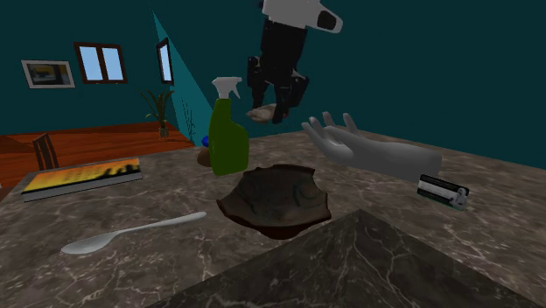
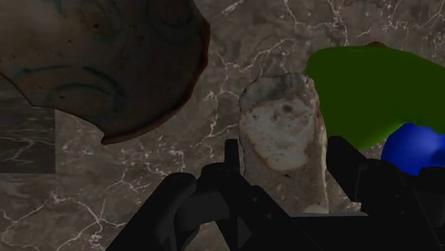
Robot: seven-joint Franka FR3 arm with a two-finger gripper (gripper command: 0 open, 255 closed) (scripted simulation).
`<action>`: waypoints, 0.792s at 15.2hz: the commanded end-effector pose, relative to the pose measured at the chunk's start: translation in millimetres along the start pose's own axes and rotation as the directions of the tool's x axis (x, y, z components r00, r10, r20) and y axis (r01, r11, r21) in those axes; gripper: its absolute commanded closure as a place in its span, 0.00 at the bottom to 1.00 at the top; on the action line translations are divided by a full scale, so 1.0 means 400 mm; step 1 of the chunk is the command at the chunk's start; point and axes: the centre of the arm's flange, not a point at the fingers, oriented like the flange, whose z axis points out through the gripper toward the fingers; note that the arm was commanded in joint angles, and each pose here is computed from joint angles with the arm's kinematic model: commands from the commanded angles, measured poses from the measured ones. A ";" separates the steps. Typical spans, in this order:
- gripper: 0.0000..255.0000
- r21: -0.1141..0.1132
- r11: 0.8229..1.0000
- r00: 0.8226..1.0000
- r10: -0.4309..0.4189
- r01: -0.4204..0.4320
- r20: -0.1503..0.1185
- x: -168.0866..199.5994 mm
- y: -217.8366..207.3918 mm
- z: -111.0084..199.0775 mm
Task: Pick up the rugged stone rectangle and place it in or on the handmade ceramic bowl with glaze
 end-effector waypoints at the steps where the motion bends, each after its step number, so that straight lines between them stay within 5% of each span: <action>1: 1.00 0.001 1.000 1.000 0.000 0.000 0.000 -0.046 0.046 -0.026; 12: 1.00 0.001 1.000 1.000 0.000 0.000 0.000 -0.240 0.257 -0.099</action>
